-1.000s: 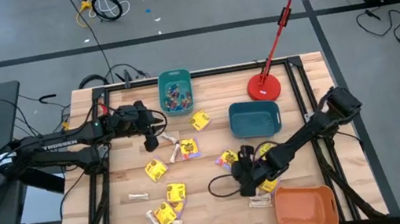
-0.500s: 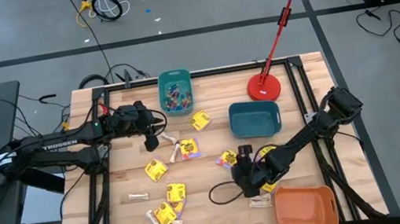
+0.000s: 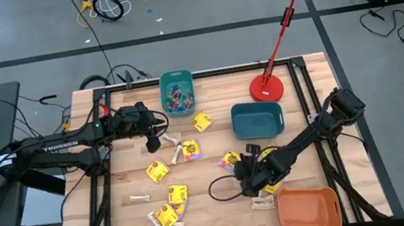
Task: Sort candy
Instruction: Put the green candy into the green bin
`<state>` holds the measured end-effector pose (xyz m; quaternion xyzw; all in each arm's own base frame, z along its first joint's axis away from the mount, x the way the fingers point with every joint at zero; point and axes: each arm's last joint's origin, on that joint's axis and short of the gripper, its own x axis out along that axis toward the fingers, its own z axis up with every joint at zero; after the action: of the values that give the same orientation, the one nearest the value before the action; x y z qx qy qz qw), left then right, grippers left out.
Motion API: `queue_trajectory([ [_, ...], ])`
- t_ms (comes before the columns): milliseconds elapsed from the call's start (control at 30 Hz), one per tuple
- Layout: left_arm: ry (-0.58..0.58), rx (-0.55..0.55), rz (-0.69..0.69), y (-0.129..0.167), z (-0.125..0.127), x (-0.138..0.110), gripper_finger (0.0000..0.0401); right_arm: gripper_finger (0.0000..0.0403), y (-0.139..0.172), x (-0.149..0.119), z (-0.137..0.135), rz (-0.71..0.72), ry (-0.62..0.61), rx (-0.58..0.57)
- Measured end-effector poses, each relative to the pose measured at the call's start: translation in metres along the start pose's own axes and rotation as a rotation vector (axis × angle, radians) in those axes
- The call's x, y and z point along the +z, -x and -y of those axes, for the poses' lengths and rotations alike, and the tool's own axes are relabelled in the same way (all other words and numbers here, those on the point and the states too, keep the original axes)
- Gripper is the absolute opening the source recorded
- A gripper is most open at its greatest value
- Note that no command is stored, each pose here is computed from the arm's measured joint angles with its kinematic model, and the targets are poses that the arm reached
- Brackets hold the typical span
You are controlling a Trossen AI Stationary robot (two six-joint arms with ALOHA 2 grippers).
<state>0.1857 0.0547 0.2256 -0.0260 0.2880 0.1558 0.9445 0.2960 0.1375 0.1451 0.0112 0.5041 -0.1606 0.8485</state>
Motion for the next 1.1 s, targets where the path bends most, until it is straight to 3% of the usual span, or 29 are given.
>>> queue_trajectory([
  [733, -0.009, -0.005, -0.004, 0.0, 0.001, 0.0, 0.0094, 0.0242, -0.022, -0.001, 0.005, -0.066, 0.07, -0.024],
  [900, -0.01, -0.005, -0.003, 0.0, 0.001, 0.0, 0.0094, 0.0242, -0.024, 0.0, 0.007, -0.085, 0.063, -0.003],
  [1100, -0.01, -0.005, -0.002, 0.0, 0.001, 0.0, 0.0094, 0.0214, -0.026, 0.001, 0.009, -0.109, 0.043, 0.03],
])
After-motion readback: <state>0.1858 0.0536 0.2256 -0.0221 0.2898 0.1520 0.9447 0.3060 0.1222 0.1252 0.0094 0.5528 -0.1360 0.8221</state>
